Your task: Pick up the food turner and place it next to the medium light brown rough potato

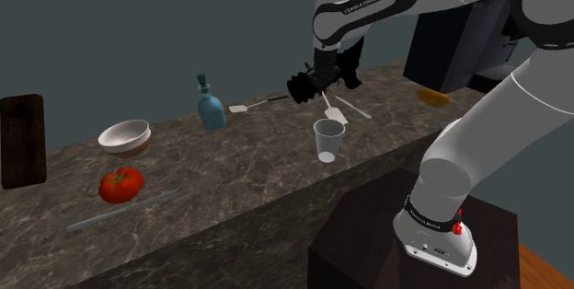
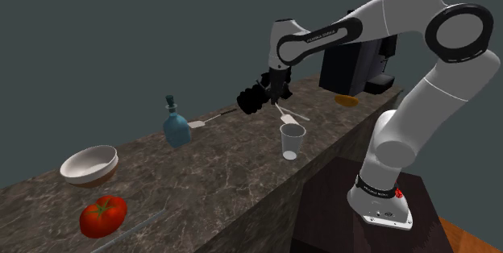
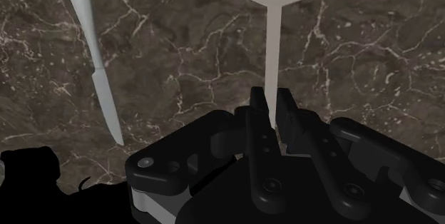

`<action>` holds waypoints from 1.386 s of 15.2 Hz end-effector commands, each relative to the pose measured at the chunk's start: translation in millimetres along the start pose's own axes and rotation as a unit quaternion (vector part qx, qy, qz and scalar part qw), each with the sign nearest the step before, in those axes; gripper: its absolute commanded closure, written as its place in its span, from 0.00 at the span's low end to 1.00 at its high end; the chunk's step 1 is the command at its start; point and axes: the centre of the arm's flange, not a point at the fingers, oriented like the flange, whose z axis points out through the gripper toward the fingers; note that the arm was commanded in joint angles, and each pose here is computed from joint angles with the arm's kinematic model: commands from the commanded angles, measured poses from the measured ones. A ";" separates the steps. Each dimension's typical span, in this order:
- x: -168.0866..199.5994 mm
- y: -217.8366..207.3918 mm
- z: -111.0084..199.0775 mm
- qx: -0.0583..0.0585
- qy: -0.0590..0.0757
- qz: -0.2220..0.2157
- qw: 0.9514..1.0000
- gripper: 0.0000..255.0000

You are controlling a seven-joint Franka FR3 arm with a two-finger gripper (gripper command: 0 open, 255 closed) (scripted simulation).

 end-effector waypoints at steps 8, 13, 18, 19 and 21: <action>-62.8 101.0 -4.5 0.000 0.000 -0.001 1.000 1.00; -97.5 157.0 -6.9 0.000 0.000 -0.001 1.000 1.00; -132.3 213.1 -9.2 0.000 0.000 -0.001 1.000 1.00; -139.2 224.3 -9.7 0.000 0.000 -0.001 1.000 1.00; -153.1 246.8 -10.7 0.000 0.000 -0.001 1.000 1.00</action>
